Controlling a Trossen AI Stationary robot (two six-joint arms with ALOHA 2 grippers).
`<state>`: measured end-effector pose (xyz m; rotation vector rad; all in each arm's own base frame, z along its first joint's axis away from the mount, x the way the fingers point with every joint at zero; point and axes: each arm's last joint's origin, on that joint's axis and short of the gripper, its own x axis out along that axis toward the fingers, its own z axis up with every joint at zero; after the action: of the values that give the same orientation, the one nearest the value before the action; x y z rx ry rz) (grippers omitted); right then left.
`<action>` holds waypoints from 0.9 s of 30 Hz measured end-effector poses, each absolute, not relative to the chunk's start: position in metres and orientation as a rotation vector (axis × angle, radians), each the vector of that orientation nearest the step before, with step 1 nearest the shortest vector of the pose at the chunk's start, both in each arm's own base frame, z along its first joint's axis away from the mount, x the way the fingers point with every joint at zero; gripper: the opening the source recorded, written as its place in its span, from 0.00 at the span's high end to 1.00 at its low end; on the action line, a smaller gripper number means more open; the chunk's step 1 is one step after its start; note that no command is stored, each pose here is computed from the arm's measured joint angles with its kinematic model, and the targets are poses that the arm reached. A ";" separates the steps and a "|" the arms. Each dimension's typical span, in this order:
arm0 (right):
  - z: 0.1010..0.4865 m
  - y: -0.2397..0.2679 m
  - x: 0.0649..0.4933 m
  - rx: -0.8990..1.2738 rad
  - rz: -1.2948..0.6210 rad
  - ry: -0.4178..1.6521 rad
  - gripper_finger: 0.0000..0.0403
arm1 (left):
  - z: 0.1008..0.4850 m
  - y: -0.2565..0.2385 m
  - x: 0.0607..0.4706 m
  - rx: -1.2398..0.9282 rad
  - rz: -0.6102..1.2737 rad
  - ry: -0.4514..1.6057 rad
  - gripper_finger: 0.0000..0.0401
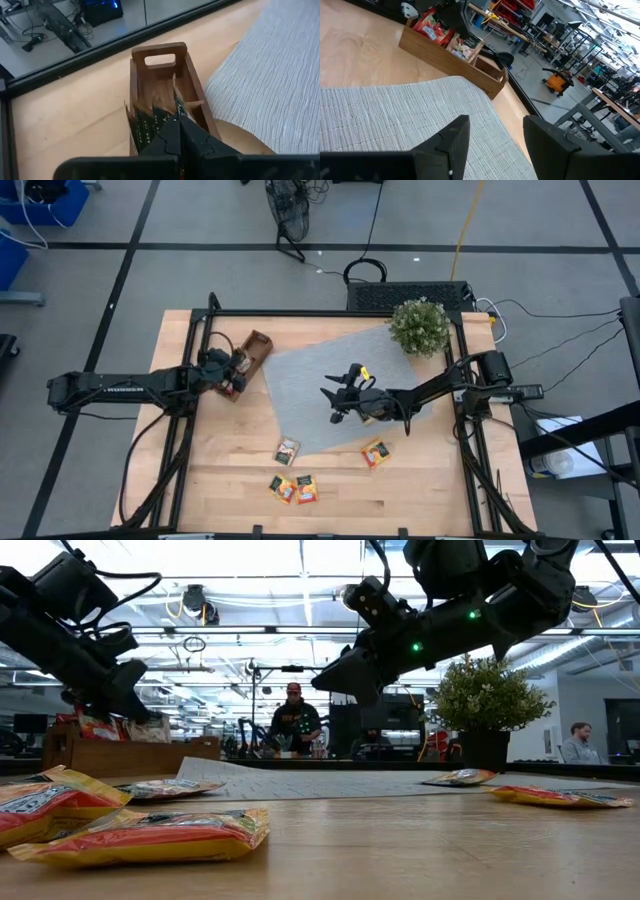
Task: Pick & Place Tea
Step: Put the brown tea bag into the middle section of the wooden organizer
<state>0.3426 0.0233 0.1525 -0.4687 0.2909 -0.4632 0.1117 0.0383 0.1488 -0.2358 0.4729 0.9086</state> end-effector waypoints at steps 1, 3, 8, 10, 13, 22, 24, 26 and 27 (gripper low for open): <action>0.153 0.023 0.343 -0.468 -0.463 0.290 0.58 | 0.149 0.038 0.112 -0.230 0.907 0.475 1.00; 0.153 0.023 0.343 -0.468 -0.464 0.289 0.58 | 0.149 0.038 0.112 -0.218 0.903 0.480 1.00; 0.153 0.023 0.343 -0.468 -0.464 0.288 0.58 | 0.149 0.038 0.112 -0.220 0.902 0.483 1.00; 0.153 0.023 0.343 -0.468 -0.464 0.288 0.58 | 0.148 0.038 0.111 -0.232 0.903 0.482 0.99; 0.153 0.023 0.343 -0.468 -0.464 0.288 0.58 | 0.148 0.038 0.112 -0.259 0.899 0.475 0.95; 0.153 0.023 0.343 -0.469 -0.463 0.291 0.57 | 0.149 0.037 0.113 -0.316 0.864 0.450 0.66; 0.153 0.023 0.343 -0.469 -0.463 0.291 0.57 | 0.153 0.036 0.116 -0.330 0.817 0.443 0.60; 0.153 0.023 0.343 -0.468 -0.459 0.290 0.57 | 0.162 0.036 0.119 -0.352 0.769 0.424 0.56; 0.153 0.024 0.343 -0.468 -0.448 0.288 0.57 | 0.167 0.035 0.121 -0.363 0.744 0.412 0.54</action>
<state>0.3430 0.0237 0.1526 -0.4675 0.2878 -0.4477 0.1205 0.0355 0.1669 -0.3634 0.4121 0.7440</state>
